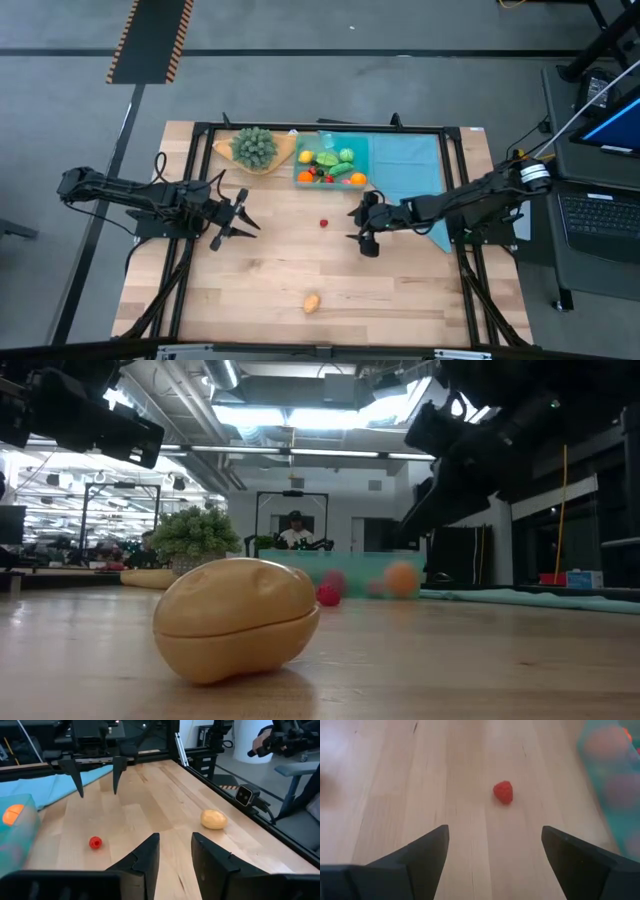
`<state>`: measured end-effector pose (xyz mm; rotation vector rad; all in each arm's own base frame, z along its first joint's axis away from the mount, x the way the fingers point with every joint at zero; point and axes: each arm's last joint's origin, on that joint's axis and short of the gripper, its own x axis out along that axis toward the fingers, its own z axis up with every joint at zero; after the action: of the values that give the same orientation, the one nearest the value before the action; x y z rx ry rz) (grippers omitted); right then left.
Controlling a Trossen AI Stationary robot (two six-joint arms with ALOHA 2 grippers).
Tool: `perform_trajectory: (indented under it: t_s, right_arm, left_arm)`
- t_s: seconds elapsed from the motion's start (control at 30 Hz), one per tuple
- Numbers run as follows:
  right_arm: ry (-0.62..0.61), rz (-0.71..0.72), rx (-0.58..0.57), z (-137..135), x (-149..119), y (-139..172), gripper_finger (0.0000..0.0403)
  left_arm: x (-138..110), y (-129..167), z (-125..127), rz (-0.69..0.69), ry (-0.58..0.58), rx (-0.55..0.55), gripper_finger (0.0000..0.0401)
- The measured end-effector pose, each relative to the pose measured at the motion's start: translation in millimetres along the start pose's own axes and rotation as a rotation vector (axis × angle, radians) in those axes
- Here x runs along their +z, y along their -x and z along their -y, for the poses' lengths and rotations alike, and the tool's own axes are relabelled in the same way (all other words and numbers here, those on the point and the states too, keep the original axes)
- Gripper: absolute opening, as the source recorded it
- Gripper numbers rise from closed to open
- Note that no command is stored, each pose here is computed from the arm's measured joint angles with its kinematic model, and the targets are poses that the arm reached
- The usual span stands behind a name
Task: Pick and placing Produce into tupperware
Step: Put the raspberry into the blue bin
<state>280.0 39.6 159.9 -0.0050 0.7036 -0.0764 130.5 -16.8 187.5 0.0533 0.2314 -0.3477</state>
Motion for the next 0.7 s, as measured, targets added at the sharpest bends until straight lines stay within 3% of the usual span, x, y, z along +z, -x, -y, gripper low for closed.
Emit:
perform_trajectory:
  t_s: [0.7]
  right_arm:
    - [0.011,0.081,-0.017,1,13,-7,0.032]
  left_arm:
    - [0,0,0,0.0,0.0,0.0,0.0119]
